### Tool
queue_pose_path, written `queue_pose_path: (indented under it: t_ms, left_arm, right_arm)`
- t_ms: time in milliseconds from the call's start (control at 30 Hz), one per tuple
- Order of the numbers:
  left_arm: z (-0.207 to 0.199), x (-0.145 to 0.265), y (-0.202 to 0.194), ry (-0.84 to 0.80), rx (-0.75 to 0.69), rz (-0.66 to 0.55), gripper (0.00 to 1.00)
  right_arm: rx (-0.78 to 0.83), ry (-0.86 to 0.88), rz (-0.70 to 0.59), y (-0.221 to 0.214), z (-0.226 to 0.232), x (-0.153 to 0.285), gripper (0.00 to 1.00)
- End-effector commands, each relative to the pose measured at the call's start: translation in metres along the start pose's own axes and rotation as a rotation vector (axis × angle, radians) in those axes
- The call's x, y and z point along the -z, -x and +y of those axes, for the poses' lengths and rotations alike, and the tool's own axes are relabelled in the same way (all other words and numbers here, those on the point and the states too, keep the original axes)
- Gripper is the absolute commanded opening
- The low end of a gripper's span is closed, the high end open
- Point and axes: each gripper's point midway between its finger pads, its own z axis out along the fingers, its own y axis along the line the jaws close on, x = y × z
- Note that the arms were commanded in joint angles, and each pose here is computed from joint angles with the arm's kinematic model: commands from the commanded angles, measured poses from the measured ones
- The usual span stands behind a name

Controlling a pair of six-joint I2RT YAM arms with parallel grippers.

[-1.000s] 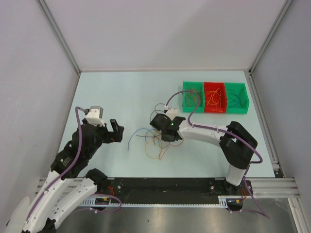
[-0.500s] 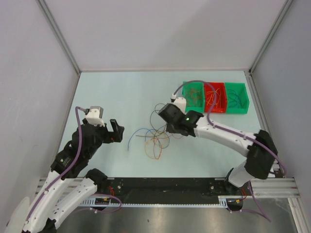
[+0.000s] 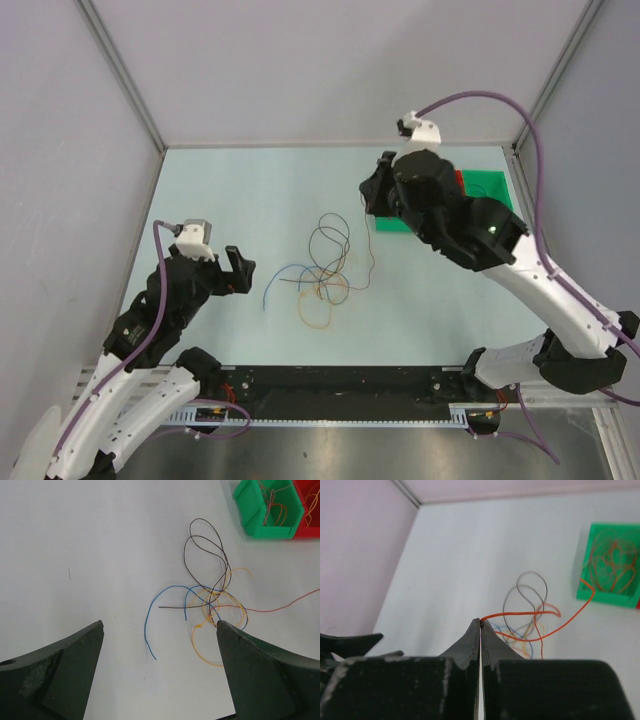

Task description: Untangle the cables

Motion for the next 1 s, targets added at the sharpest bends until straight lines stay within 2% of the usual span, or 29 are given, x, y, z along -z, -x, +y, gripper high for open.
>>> queue_pose_path:
  t_ms: [0,200,400,500,667,967]
  left_arm:
    - [-0.002,0.001,0.009,-0.011,0.009,-0.038,1.0]
    - [-0.001,0.002,0.01,-0.007,0.012,-0.043,1.0]
    - [0.0,0.001,0.009,-0.002,0.01,-0.039,1.0]
    - [0.0,0.0,0.009,-0.001,0.011,-0.036,1.0]
    - [0.001,0.0,0.008,0.004,0.012,-0.036,1.0]
    - [0.001,-0.002,0.007,0.012,0.01,-0.028,1.0]
  right_arm:
    - [0.088,0.066,-0.199,0.088,0.013,0.047,0.0]
    - [0.096,0.093,-0.406,0.172,0.018,0.097,0.0]
    - [0.108,0.066,-0.602,0.224,0.013,0.131,0.0]
    - [0.142,-0.01,-0.647,0.228,0.003,0.125,0.0]
    - [0.223,-0.209,-0.631,0.218,-0.03,0.089,0.0]
    - [0.176,-0.36,-0.625,0.236,-0.106,0.041,0.0]
